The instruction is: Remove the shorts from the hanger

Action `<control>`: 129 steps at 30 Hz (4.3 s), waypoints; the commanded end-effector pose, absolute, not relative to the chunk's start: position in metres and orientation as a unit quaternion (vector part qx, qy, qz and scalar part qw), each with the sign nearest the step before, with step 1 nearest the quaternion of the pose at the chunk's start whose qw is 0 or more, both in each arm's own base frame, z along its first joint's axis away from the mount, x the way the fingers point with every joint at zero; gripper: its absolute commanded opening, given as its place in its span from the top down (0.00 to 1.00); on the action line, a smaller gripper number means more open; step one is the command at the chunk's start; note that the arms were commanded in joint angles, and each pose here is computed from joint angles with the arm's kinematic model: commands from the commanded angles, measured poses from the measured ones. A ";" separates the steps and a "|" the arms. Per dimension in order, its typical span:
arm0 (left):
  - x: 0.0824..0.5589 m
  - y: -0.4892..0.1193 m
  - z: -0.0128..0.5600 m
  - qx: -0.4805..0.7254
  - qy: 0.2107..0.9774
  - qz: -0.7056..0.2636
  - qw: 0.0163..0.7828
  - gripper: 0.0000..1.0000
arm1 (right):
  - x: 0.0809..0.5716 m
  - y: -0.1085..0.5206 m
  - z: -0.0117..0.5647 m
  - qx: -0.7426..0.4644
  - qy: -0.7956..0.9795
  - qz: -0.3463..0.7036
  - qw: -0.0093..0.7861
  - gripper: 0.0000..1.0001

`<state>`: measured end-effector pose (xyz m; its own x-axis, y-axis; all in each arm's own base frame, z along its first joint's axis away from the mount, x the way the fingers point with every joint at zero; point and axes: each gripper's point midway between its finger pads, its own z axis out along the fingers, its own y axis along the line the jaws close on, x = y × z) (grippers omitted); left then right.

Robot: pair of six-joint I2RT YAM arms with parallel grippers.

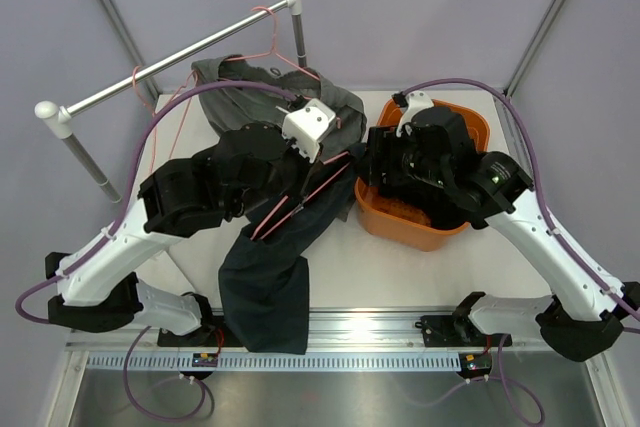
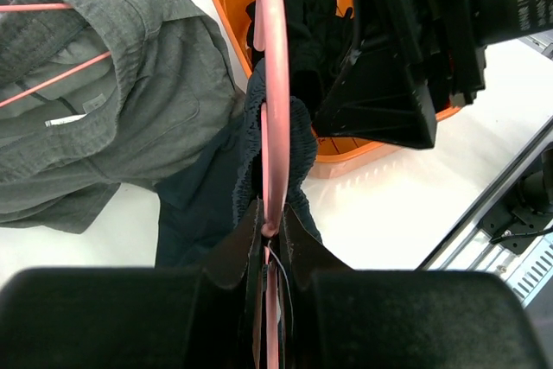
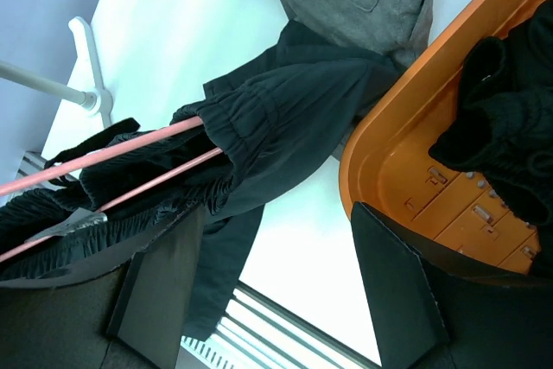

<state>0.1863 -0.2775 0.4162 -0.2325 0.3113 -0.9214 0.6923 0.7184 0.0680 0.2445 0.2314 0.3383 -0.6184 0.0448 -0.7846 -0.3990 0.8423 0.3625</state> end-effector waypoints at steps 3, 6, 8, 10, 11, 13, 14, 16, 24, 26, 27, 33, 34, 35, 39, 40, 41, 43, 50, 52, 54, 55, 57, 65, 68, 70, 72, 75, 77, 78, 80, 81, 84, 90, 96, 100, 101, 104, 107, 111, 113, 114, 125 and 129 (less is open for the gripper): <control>0.188 -0.290 0.441 0.314 0.739 -0.216 0.555 1.00 | 0.253 0.244 0.351 -0.091 0.851 0.269 0.442 0.24; 0.187 -0.292 0.441 0.318 0.738 -0.220 0.554 1.00 | 0.258 0.247 0.344 -0.089 0.855 0.263 0.438 0.25; 0.187 -0.293 0.441 0.319 0.738 -0.222 0.553 1.00 | 0.263 0.250 0.342 -0.087 0.855 0.261 0.440 0.26; 0.187 -0.293 0.439 0.319 0.739 -0.219 0.551 1.00 | 0.270 0.253 0.336 -0.083 0.860 0.250 0.438 0.28; 0.187 -0.292 0.439 0.317 0.740 -0.219 0.552 1.00 | 0.272 0.253 0.340 -0.081 0.859 0.249 0.440 0.29; 0.186 -0.289 0.440 0.315 0.739 -0.220 0.553 1.00 | 0.278 0.255 0.335 -0.078 0.863 0.236 0.439 0.33; 0.185 -0.288 0.440 0.316 0.739 -0.223 0.552 1.00 | 0.280 0.255 0.337 -0.076 0.862 0.236 0.442 0.37; 0.183 -0.284 0.442 0.314 0.737 -0.225 0.554 1.00 | 0.287 0.253 0.333 -0.070 0.865 0.220 0.445 0.45; 0.171 -0.254 0.431 0.309 0.745 -0.222 0.548 1.00 | 0.318 0.217 0.339 -0.022 0.871 0.132 0.472 1.00; 0.163 -0.241 0.438 0.300 0.736 -0.240 0.558 1.00 | 0.323 0.212 0.339 -0.019 0.873 0.128 0.471 1.00; 0.162 -0.239 0.431 0.302 0.737 -0.240 0.555 1.00 | 0.328 0.209 0.336 -0.014 0.875 0.124 0.469 1.00; 0.141 -0.215 0.444 0.299 0.714 -0.283 0.567 1.00 | 0.343 0.200 0.327 0.000 0.878 0.125 0.461 1.00; 0.141 -0.213 0.445 0.296 0.713 -0.284 0.569 1.00 | 0.343 0.200 0.329 0.000 0.878 0.126 0.463 1.00; 0.141 -0.211 0.447 0.292 0.711 -0.286 0.572 1.00 | 0.343 0.201 0.330 -0.001 0.877 0.131 0.462 1.00; 0.156 -0.208 0.455 0.243 0.711 -0.275 0.600 1.00 | 0.331 0.211 0.336 -0.014 0.874 0.170 0.456 1.00; 0.164 -0.206 0.458 0.223 0.711 -0.265 0.612 1.00 | 0.329 0.211 0.337 -0.014 0.872 0.172 0.457 1.00; 0.170 -0.209 0.467 0.201 0.701 -0.271 0.628 1.00 | 0.323 0.216 0.340 -0.024 0.871 0.176 0.458 1.00; 0.184 -0.204 0.478 0.158 0.695 -0.250 0.655 1.00 | 0.311 0.218 0.350 -0.034 0.866 0.186 0.462 1.00; 0.224 -0.211 0.564 0.060 0.618 -0.208 0.756 1.00 | 0.265 0.238 0.391 -0.101 0.847 0.230 0.469 1.00; 0.228 -0.208 0.591 0.045 0.602 -0.208 0.770 1.00 | 0.253 0.241 0.402 -0.115 0.839 0.242 0.473 1.00; 0.240 -0.224 0.593 0.053 0.611 -0.187 0.768 1.00 | 0.250 0.233 0.420 -0.108 0.827 0.245 0.495 1.00; 0.241 -0.215 0.606 0.045 0.609 -0.192 0.768 1.00 | 0.251 0.227 0.428 -0.104 0.821 0.238 0.508 1.00; 0.250 -0.219 0.603 0.046 0.620 -0.183 0.762 1.00 | 0.255 0.206 0.459 -0.080 0.804 0.214 0.549 1.00; 0.262 -0.224 0.534 0.075 0.665 -0.153 0.727 1.00 | 0.248 0.112 0.608 0.050 0.671 0.160 0.723 1.00; 0.260 -0.230 0.498 0.082 0.689 -0.159 0.702 1.00 | 0.243 0.063 0.650 0.129 0.603 0.097 0.781 1.00; 0.256 -0.229 0.485 0.084 0.695 -0.169 0.694 1.00 | 0.244 0.044 0.671 0.155 0.556 0.049 0.815 1.00; 0.256 -0.234 0.457 0.096 0.710 -0.159 0.679 1.00 | 0.246 0.031 0.683 0.196 0.521 0.022 0.830 1.00; 0.255 -0.234 0.433 0.101 0.723 -0.157 0.665 1.00 | 0.265 0.024 0.690 0.204 0.511 -0.029 0.834 1.00; 0.252 -0.234 0.426 0.100 0.725 -0.166 0.661 1.00 | 0.277 0.026 0.706 0.211 0.492 -0.004 0.845 1.00; 0.251 -0.236 0.416 0.104 0.731 -0.166 0.654 1.00 | 0.286 0.021 0.702 0.210 0.501 -0.022 0.839 1.00; 0.248 -0.233 0.414 0.099 0.730 -0.175 0.654 1.00 | 0.304 0.027 0.705 0.210 0.495 -0.028 0.842 1.00; 0.247 -0.232 0.413 0.095 0.727 -0.179 0.655 1.00 | 0.308 0.029 0.707 0.212 0.489 -0.027 0.846 1.00; 0.243 -0.225 0.402 0.095 0.728 -0.178 0.655 1.00 | 0.329 0.039 0.701 0.206 0.492 -0.033 0.845 1.00; 0.237 -0.215 0.391 0.100 0.731 -0.176 0.652 1.00 | 0.355 0.056 0.691 0.201 0.501 -0.014 0.842 1.00; 0.233 -0.208 0.388 0.105 0.731 -0.173 0.652 1.00 | 0.354 0.055 0.688 0.210 0.504 -0.009 0.838 1.00; 0.231 -0.208 0.387 0.104 0.729 -0.180 0.652 1.00 | 0.361 0.047 0.662 0.223 0.534 -0.033 0.815 1.00; 0.230 -0.208 0.386 0.105 0.729 -0.182 0.651 1.00 | 0.365 0.046 0.645 0.217 0.557 -0.049 0.800 1.00; 0.228 -0.208 0.384 0.102 0.731 -0.191 0.647 1.00 | 0.372 0.040 0.595 0.222 0.606 -0.057 0.762 1.00; 0.225 -0.207 0.382 0.101 0.732 -0.197 0.645 1.00 | 0.369 0.037 0.535 0.239 0.637 -0.038 0.732 1.00; 0.222 -0.201 0.385 0.097 0.730 -0.201 0.646 1.00 | 0.366 0.043 0.451 0.258 0.681 -0.008 0.685 1.00; 0.219 -0.198 0.388 0.096 0.730 -0.205 0.645 1.00 | 0.370 0.049 0.395 0.245 0.725 -0.009 0.644 1.00; 0.218 -0.197 0.390 0.093 0.729 -0.209 0.645 1.00 | 0.372 0.053 0.378 0.251 0.735 0.000 0.629 1.00; 0.208 -0.170 0.400 0.071 0.734 -0.202 0.645 1.00 | 0.395 0.097 0.188 0.228 0.874 0.104 0.417 0.85; 0.208 -0.157 0.400 0.052 0.740 -0.188 0.644 1.00 | 0.396 0.101 0.191 0.229 0.867 0.122 0.425 0.56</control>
<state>0.2084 -0.1743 0.3742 -0.1978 -0.0700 -0.9777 0.3735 0.9168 -0.1412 0.3893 0.0823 0.1663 -0.5732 0.4530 -0.6828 0.3591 0.8879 0.2877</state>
